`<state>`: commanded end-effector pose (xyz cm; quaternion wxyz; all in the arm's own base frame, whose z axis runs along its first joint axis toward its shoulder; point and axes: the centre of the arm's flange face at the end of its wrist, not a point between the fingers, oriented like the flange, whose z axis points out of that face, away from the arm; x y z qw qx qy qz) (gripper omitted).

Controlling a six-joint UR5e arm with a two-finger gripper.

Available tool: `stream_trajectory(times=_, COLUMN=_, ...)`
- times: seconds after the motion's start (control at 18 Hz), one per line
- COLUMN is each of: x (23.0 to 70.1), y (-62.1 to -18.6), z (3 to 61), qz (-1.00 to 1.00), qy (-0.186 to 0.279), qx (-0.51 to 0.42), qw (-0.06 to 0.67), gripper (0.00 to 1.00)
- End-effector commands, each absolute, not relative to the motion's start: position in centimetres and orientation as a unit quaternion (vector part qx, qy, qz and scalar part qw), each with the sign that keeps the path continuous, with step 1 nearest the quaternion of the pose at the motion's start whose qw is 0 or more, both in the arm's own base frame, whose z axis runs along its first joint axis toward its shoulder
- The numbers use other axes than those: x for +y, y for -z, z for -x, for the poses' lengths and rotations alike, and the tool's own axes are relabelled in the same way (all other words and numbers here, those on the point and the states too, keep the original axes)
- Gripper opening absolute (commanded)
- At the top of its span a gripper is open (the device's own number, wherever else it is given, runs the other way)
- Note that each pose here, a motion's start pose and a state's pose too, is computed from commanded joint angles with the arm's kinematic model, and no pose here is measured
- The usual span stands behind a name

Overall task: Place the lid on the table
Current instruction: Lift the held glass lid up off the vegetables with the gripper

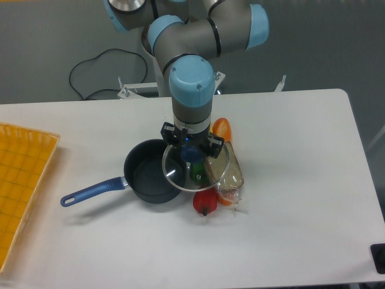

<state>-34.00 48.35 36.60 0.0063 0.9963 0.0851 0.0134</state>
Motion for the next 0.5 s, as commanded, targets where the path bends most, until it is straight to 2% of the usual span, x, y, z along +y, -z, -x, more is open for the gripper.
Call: stream_trajectory(times=0.5, x=46.5, y=-36.3, z=37.0, qz=-0.996, qy=-0.019, qx=0.087, qw=0.004, gripper=0.58)
